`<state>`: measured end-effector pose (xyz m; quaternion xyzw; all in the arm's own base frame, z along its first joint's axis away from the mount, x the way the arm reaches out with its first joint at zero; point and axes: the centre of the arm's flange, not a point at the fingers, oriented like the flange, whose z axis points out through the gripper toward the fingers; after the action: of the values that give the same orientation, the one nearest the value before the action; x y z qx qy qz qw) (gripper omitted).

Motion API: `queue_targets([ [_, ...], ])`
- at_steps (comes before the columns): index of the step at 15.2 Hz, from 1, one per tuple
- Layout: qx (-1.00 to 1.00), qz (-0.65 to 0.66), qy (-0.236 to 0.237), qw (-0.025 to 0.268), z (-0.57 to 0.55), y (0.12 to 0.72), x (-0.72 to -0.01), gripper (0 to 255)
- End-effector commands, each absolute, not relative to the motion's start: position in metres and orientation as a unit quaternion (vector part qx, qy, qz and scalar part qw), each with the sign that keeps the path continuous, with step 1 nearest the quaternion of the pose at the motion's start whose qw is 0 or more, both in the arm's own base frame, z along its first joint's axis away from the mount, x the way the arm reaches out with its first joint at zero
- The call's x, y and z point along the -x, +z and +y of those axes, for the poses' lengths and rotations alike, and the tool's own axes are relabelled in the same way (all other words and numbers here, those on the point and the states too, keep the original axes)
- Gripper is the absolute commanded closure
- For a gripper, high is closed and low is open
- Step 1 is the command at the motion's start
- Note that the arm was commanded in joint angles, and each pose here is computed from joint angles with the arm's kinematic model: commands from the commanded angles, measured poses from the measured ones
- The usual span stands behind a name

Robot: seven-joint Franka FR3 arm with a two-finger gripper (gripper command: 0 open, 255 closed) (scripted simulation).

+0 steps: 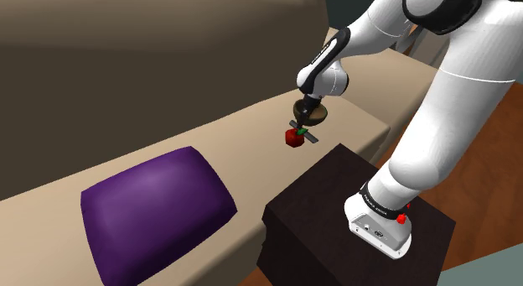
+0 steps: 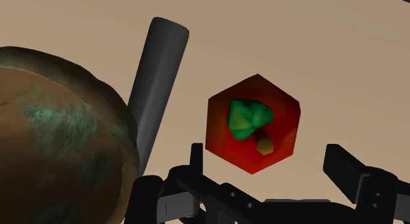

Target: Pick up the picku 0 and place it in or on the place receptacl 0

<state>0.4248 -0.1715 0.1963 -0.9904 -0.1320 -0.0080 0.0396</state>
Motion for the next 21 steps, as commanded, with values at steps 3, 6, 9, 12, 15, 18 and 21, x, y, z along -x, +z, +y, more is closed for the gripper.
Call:
queue_targets([
  [3, 0.99, -0.132, -0.008, 0.039, -0.1711, 0.1815, -0.4265, 0],
  [6, 0.99, -0.132, -0.008, 0.039, -0.1711, 0.1816, -0.4265, 0],
  [9, 0.99, -0.132, -0.008, 0.039, -0.1711, 0.1816, -0.4265, 0],
  [12, 0.99, -0.132, -0.008, 0.039, -0.1711, 0.1816, -0.4265, 255],
  [15, 0.99, -0.132, -0.008, 0.039, -0.1711, 0.1816, -0.4265, 255],
  [18, 0.99, -0.132, -0.008, 0.039, -0.1711, 0.1816, -0.4265, 255],
  [21, 0.99, -0.132, -0.008, 0.039, -0.1711, 0.1816, -0.4265, 0],
])
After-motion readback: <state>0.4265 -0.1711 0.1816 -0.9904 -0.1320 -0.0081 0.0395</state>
